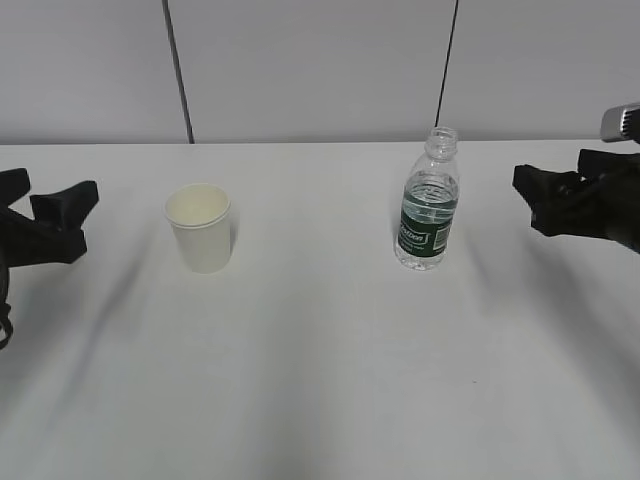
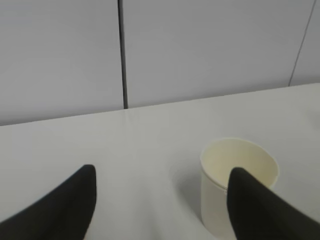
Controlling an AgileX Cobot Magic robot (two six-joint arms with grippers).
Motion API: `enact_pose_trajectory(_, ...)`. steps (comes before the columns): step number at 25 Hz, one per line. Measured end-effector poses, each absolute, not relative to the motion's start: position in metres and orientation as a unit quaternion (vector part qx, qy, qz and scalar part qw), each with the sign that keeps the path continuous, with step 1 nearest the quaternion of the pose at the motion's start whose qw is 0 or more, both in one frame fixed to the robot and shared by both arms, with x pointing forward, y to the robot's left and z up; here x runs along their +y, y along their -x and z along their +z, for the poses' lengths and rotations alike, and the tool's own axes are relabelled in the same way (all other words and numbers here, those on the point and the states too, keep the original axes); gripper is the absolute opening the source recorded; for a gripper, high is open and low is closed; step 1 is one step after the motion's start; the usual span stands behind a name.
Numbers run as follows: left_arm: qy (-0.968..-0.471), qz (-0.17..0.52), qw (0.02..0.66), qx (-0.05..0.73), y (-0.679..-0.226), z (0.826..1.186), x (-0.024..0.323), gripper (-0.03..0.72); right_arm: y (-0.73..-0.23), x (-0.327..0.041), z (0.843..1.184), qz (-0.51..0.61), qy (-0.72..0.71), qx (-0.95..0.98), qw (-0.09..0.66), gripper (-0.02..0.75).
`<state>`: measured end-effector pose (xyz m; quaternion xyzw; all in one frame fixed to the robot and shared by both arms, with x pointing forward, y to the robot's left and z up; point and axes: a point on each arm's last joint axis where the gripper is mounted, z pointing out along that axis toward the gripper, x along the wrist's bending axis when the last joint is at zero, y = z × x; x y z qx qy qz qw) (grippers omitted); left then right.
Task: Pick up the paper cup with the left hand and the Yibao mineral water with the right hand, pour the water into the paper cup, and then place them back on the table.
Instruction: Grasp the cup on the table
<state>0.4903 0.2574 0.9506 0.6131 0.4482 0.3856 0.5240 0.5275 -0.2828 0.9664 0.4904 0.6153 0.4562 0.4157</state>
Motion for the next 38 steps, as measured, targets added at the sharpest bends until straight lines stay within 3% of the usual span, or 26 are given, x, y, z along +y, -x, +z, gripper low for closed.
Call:
enact_pose_trajectory(17, -0.682, 0.29, 0.513, 0.432, -0.495, 0.881, 0.242, 0.496, -0.519, -0.275, 0.919, 0.512, -0.468, 0.599, 0.399, 0.585)
enact_pose_trajectory(38, -0.691, 0.281, 0.514, 0.423, -0.496, 0.877, 0.24, 0.523, -0.517, -0.27, 0.918, 0.524, -0.446, 0.614, 0.388, 0.585)
